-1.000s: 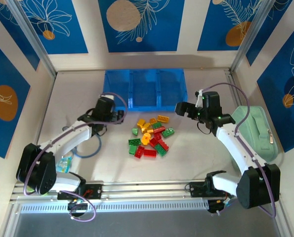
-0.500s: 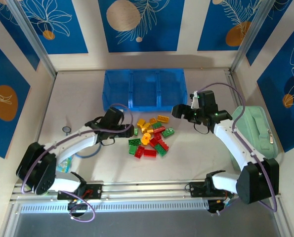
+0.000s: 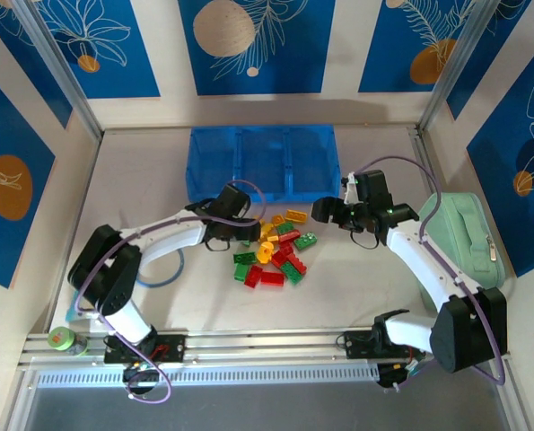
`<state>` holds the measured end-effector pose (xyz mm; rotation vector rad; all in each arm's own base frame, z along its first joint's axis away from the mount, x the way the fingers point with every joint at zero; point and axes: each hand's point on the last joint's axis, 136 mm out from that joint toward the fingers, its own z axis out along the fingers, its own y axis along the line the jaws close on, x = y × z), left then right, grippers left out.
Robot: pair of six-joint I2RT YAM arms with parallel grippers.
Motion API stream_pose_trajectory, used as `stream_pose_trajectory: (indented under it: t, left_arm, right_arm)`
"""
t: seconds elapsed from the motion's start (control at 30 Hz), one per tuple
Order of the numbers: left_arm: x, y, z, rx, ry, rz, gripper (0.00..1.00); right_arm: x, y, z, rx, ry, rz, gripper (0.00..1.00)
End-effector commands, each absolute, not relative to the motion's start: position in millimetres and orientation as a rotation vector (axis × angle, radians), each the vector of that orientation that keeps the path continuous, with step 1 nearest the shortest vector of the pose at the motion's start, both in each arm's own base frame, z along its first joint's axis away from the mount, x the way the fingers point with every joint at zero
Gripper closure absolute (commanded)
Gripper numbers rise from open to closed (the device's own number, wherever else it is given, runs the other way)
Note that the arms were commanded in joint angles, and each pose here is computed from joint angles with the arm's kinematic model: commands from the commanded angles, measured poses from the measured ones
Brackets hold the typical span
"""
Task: Sort the legos into containers by color
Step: Pick up the lego from the center of the table.
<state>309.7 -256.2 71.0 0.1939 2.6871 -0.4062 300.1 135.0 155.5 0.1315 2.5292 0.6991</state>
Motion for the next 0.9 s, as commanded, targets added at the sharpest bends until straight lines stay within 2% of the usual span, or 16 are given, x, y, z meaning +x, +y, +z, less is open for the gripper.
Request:
stream_pose_trajectory:
  t: [0.0,0.43,0.87]
  left_arm:
    - [306,-256,66,0.201,2.729,-0.328,0.31]
    - [308,-256,38,0.204,2.808,-0.224,0.42]
    - [311,-252,26,0.209,2.835,-0.149,0.64]
  right_arm:
    - [293,137,156,0.129,2.527,0.725,0.19]
    - [293,137,145,0.145,2.539,0.726,0.22]
    - [294,135,139,0.164,2.548,0.721,0.25]
